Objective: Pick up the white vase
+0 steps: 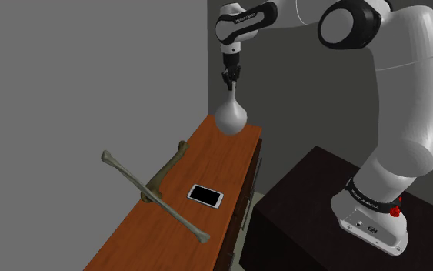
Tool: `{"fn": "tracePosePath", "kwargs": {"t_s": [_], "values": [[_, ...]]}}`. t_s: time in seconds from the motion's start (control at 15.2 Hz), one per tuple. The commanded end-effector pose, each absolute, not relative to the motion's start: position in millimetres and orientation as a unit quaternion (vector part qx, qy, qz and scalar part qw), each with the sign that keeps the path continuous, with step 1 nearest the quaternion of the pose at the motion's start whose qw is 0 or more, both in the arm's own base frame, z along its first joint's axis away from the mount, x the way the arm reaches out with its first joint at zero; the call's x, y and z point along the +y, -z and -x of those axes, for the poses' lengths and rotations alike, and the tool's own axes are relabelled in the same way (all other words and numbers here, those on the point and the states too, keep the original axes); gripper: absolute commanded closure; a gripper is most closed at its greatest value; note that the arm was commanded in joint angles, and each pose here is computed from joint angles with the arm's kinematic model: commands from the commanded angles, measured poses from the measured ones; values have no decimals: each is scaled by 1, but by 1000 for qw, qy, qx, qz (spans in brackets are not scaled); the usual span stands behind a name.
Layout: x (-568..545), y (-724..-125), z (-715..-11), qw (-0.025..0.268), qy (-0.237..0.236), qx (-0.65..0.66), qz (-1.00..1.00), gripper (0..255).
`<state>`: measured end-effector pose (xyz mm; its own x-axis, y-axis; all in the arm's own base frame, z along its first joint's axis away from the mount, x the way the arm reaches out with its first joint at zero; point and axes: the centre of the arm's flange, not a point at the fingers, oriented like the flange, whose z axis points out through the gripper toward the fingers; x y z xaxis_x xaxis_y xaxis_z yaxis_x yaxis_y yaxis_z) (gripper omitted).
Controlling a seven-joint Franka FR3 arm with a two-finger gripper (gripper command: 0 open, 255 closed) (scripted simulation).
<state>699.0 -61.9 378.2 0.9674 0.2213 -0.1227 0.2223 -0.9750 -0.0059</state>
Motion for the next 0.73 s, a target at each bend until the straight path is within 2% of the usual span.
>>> {"fn": "tracePosePath", "kwargs": {"t_s": [0.0,0.66], "values": [[-61,-390,-700,4,61,112,-992,255],[-61,-433,-700,4,61,112,-992,255]]}}
